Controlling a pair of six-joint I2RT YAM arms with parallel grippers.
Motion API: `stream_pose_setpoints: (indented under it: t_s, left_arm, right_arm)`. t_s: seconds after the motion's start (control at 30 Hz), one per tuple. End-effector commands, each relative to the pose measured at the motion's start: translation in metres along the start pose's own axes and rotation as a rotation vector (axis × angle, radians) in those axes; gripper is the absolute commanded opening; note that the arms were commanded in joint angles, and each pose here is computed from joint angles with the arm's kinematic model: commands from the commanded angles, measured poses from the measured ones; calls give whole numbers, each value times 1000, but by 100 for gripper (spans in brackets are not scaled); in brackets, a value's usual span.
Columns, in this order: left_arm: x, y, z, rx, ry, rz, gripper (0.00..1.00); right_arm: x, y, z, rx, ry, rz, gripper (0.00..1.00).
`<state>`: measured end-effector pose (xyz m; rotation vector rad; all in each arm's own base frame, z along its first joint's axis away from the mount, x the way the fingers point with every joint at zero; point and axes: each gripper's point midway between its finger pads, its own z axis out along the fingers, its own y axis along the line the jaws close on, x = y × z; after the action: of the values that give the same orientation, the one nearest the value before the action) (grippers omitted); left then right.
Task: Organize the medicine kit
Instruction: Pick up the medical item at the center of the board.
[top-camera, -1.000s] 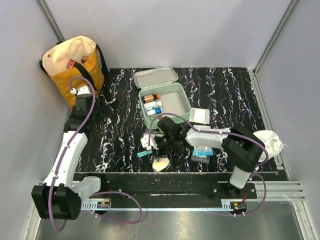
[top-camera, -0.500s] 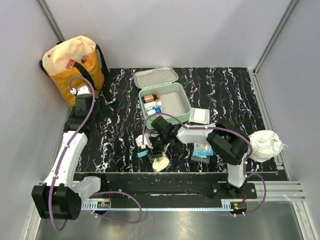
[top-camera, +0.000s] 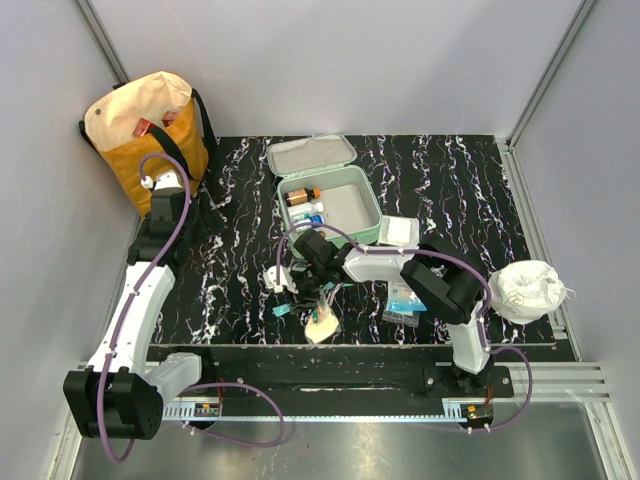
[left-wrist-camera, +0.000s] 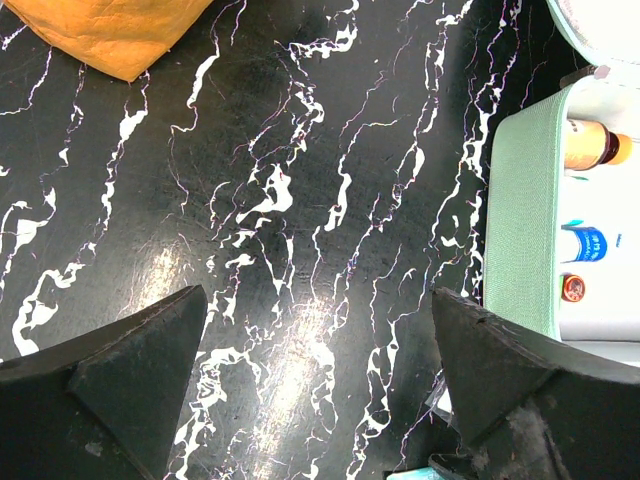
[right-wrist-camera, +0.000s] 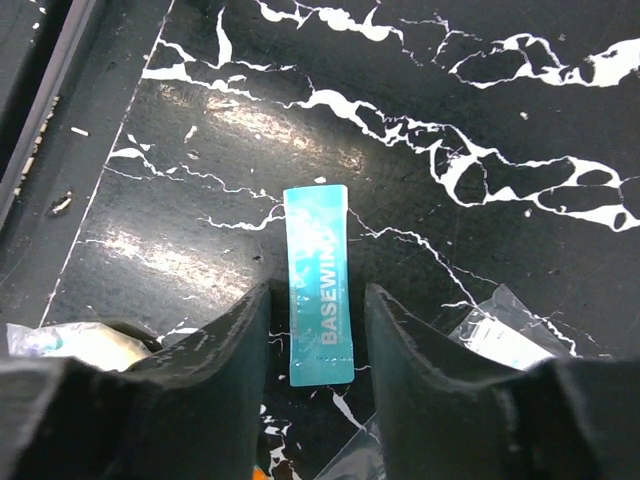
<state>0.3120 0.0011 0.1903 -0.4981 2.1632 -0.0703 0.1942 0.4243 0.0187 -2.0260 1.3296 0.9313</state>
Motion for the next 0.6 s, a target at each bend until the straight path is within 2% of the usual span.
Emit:
stream_pose_setpoints:
  t_s: [0.0, 0.23, 0.33, 0.4, 0.57]
  left_arm:
    - [-5, -4, 2, 28, -15, 10, 99]
    - [-4, -7, 4, 44, -3, 14, 99]
    - [-3, -7, 3, 45, -3, 16, 99]
    - [-3, -7, 4, 45, -2, 14, 99]
    - [-3, -7, 5, 44, -1, 16, 99]
  right_arm:
    - [21, 16, 7, -86, 85, 49, 43]
    - [35, 21, 4, -59, 124, 89, 32]
    - [38, 14, 3, -10, 145, 84, 16]
    - [33, 11, 2, 6, 127, 75, 9]
    - [-6, -8, -8, 75, 32, 55, 0]
